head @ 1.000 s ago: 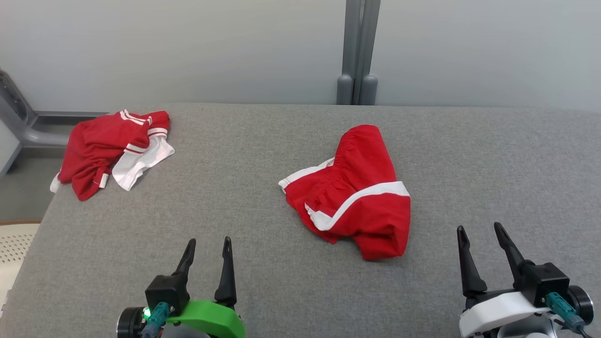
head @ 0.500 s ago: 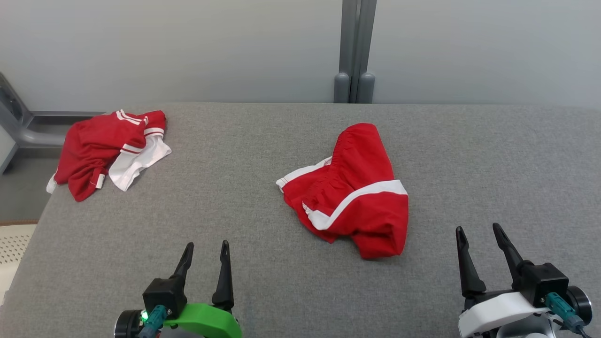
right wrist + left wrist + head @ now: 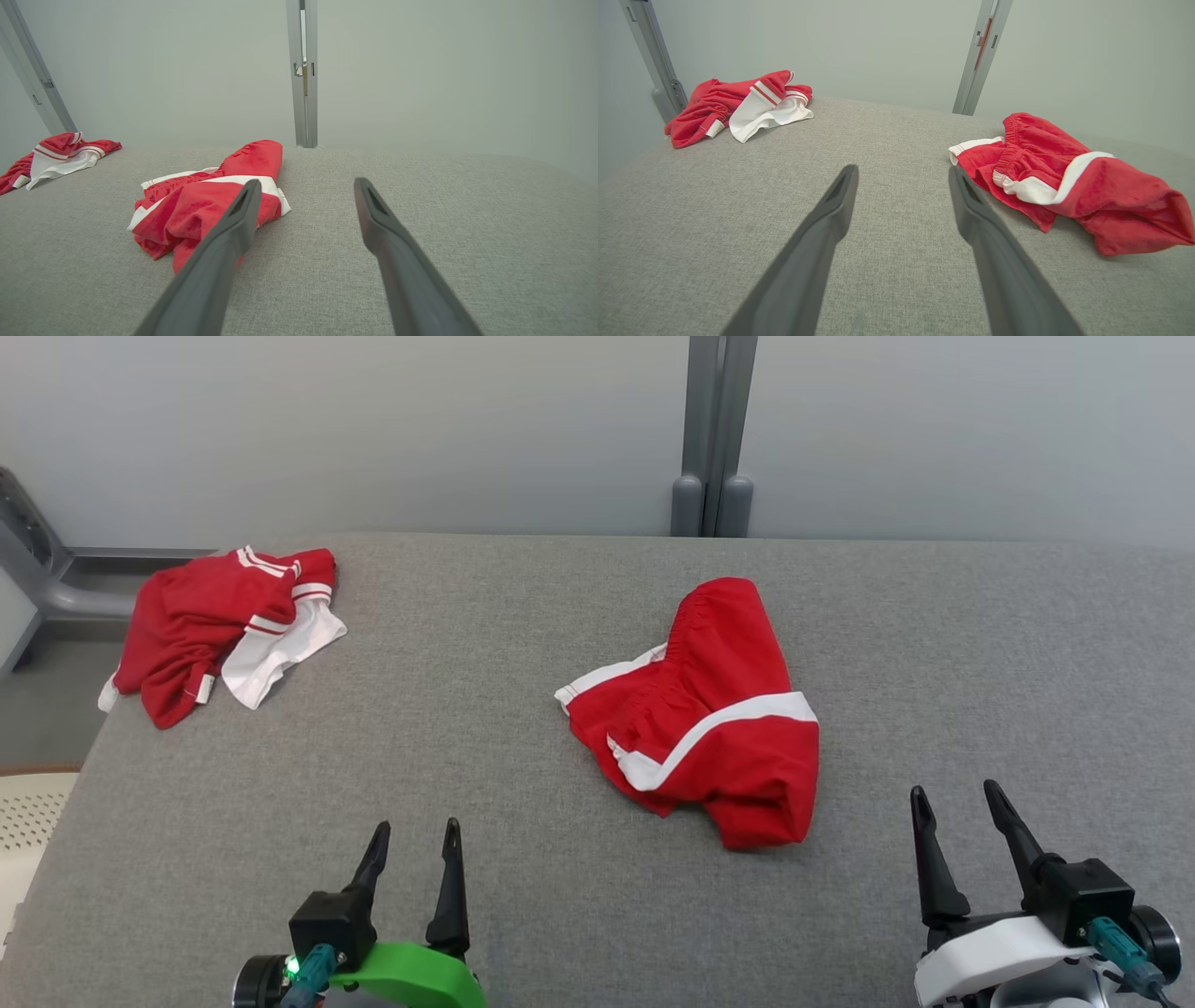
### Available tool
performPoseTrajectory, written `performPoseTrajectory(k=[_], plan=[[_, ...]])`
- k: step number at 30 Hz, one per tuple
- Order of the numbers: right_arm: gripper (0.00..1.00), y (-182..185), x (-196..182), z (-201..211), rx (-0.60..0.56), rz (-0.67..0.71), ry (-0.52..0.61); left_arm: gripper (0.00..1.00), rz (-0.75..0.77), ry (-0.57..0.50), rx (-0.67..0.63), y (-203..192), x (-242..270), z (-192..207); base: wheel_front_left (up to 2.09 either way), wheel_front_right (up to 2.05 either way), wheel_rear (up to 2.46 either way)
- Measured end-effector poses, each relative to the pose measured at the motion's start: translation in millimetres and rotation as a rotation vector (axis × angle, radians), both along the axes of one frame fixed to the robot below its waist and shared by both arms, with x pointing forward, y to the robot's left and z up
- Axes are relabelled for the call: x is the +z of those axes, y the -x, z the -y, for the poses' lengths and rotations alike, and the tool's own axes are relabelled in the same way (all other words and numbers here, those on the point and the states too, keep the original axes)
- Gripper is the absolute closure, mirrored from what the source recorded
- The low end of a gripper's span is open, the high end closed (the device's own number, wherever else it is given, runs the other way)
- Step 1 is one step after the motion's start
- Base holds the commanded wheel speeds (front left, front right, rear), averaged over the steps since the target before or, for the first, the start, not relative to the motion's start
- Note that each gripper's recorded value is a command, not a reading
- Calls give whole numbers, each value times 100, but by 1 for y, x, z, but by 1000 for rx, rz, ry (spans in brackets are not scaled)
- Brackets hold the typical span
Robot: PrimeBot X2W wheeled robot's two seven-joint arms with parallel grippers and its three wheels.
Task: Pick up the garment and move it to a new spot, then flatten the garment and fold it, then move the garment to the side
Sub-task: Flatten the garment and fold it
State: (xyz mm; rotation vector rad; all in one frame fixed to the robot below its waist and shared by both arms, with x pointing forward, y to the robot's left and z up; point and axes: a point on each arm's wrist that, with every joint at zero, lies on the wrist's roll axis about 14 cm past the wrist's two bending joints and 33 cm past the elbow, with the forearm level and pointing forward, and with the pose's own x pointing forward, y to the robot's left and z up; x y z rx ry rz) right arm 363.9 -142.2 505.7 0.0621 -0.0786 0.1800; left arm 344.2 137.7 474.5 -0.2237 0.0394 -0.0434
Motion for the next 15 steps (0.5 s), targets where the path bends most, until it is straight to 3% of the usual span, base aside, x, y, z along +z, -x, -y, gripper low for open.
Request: performPoseTrajectory(k=[6,11,15], plan=[[0,-6,-5,4,-11,-14,34,0,-6,-1,2,1,-2,-1,0,0,0],[0,-35,3,10,-33,11,107,0,14,1,10,-2,5,-3,0,0,0],[0,-64,-12,9,-34,-43,165,0,39,0,17,-9,13,-5,0,0,0]])
